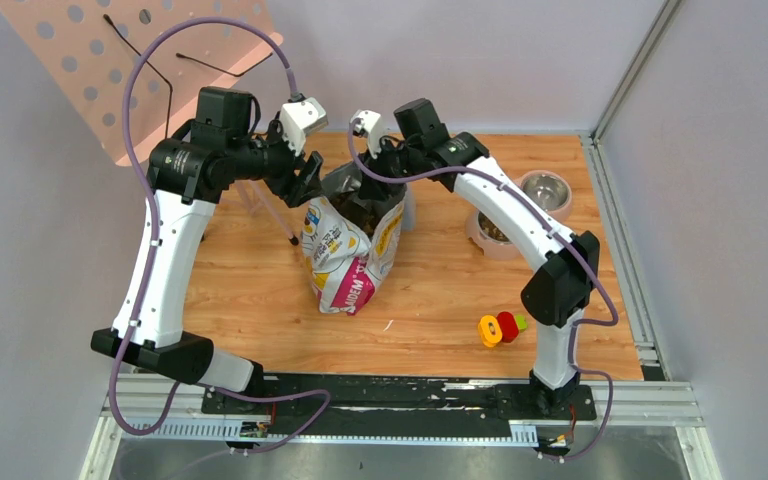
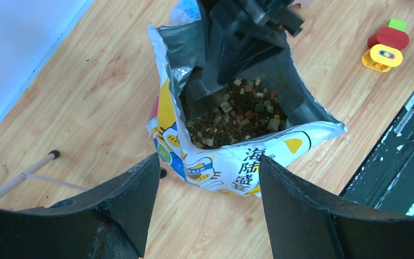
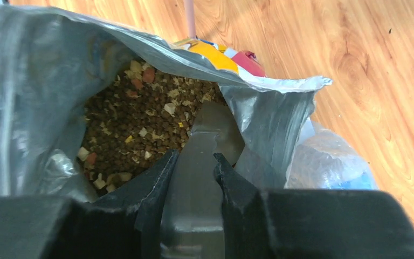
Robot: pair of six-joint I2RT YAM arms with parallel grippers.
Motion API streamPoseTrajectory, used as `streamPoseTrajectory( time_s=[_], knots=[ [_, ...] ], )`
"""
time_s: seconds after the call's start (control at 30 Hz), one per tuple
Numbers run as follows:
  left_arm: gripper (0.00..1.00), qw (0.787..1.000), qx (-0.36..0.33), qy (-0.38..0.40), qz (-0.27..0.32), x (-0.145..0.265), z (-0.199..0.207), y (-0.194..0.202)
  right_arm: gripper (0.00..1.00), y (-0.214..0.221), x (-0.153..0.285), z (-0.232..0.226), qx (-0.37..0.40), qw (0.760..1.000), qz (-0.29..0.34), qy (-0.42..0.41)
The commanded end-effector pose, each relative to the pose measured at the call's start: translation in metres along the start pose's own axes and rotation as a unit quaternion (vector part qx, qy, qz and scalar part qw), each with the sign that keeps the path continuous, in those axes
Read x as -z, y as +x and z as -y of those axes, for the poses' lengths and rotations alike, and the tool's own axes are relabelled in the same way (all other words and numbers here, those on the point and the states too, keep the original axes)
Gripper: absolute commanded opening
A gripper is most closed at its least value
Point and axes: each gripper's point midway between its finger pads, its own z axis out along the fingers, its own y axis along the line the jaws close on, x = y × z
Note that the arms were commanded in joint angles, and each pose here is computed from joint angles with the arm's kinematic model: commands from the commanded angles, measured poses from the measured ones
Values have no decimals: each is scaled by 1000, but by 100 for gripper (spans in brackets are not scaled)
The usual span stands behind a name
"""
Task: Serve the pet food
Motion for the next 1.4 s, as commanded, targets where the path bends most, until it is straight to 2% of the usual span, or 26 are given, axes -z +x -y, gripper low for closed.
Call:
streamPoseTrajectory(
  time_s=[0.0, 0.27, 0.53, 0.7, 1.0, 1.37],
  knots=[
    [75, 1000, -15, 0, 10, 7, 2, -4, 0, -11, -2, 13, 41, 998, 4, 41],
    [75, 1000, -17, -4, 8, 8, 1, -4, 0, 39, -30, -19, 45, 998, -54, 3],
    [76, 1000, -19, -3, 5, 9, 2, -1, 0, 64, -42, -39, -6, 996, -81, -33],
    [76, 1000, -20, -3, 2, 7, 1, 0, 0, 46, -32, -61, -32, 994, -56, -93],
    [76, 1000, -18, 4, -1, 4, 2, 1, 0, 24, -13, -72, -153, 975, -31, -160],
    [76, 1000, 0, -4, -5, -4, -6, 2, 0, -21, 12, -59, -218, 960, 27, -172]
  ],
)
